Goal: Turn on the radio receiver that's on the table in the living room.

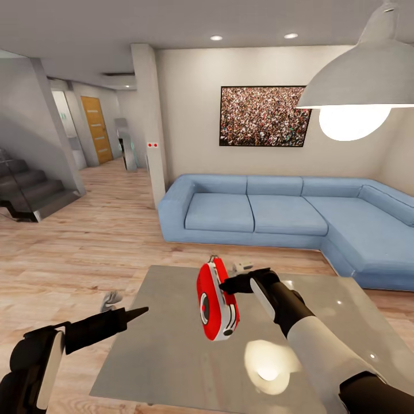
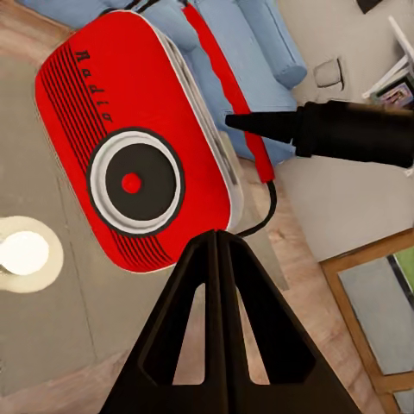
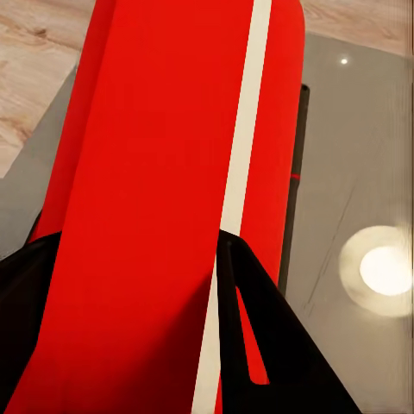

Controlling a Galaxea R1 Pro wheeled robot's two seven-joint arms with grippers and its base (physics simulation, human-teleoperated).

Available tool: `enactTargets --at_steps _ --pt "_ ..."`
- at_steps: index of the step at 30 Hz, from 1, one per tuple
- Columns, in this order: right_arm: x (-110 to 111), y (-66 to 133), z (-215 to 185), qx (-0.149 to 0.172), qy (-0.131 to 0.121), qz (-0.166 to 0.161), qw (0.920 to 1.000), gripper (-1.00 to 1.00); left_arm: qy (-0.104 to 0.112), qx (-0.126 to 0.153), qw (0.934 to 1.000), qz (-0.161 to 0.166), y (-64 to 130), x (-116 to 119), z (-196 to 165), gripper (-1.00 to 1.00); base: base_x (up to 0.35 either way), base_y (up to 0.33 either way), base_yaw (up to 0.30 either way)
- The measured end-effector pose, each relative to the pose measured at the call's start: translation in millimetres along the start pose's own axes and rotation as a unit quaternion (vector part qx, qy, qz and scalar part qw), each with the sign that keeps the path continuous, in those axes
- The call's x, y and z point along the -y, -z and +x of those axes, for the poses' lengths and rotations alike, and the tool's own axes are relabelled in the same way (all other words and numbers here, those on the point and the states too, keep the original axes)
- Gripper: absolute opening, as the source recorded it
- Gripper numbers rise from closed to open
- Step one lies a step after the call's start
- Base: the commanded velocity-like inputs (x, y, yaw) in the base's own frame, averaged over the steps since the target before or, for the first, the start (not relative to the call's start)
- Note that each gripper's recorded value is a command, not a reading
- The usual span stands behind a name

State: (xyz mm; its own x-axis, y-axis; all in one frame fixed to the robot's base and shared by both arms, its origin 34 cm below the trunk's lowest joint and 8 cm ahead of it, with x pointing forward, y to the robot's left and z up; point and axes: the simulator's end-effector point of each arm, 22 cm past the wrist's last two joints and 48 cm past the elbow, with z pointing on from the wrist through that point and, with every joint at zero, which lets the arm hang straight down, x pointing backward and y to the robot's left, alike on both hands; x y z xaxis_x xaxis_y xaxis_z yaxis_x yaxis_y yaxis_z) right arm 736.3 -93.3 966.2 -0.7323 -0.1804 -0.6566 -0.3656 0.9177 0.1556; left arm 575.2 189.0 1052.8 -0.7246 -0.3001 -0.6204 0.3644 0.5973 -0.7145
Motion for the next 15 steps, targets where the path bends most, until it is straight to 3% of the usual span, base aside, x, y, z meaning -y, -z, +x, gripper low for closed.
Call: enactTargets --at_steps 15 --pt "23.4 3.5 5.2 -0.003 -0.002 0.015 0.9999 -1.0 0.005 0.016 0.9998 -0.012 9.3 -9.5 -8.6 -1.0 0.0 0.0 0.0"
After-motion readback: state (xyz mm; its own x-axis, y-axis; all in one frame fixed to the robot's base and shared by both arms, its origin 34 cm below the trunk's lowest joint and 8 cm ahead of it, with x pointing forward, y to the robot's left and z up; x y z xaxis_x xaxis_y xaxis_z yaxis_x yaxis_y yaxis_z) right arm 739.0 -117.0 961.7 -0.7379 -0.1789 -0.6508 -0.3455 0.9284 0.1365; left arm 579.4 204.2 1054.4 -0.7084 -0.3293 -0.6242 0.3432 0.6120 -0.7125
